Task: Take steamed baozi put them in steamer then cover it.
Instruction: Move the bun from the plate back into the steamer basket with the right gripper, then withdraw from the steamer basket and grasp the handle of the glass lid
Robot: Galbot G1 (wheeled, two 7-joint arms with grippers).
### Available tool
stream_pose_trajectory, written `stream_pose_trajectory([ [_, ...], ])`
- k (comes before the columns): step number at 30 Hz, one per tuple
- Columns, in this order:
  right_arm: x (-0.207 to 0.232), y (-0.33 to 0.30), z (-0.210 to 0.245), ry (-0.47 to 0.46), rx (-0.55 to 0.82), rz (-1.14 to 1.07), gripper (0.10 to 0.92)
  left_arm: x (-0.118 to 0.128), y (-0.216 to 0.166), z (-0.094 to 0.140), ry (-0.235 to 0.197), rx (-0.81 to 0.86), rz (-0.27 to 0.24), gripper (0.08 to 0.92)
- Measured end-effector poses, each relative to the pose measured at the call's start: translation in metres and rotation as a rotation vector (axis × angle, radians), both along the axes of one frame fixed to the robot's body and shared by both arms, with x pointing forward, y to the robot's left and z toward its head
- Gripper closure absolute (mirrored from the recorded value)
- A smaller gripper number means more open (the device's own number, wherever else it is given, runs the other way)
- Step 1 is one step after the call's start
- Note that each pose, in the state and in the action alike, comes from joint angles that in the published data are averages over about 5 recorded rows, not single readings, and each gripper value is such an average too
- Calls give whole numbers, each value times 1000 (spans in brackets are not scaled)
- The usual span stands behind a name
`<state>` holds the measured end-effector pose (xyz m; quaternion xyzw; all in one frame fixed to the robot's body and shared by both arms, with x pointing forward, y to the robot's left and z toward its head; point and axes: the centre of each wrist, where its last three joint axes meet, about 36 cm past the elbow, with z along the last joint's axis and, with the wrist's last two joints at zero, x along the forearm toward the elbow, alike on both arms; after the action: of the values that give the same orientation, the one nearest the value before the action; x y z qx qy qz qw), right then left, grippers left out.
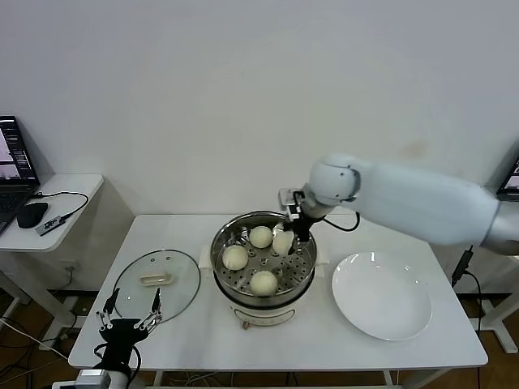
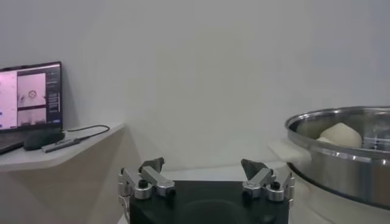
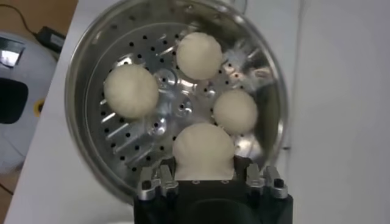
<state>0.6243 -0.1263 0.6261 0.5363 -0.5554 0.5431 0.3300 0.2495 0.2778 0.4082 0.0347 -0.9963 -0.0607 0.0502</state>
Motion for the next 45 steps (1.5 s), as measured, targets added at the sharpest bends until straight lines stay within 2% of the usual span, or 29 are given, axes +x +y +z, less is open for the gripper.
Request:
stream_pose_trajectory([
  [15,3,18,-37,34,-43,-30,426,0,0,-1,2,1,0,177],
  [18,3,18,-40,31,-48,-32,392,0,0,-2,3,0,0,177],
  [25,3,15,-36,14,-50,-32,221,0,0,-3,5,-1,1,177],
  [29,2,10,-26,-3,-34,-30,201,1,0,-4,4,-1,1,177],
  [38,-20,-19,-1,-60,69,-43,200,3,1,-6,3,-1,2,177],
  [45,-58,-67,-10,-209,267,-127,200,3,-1,-10,1,0,2,177],
])
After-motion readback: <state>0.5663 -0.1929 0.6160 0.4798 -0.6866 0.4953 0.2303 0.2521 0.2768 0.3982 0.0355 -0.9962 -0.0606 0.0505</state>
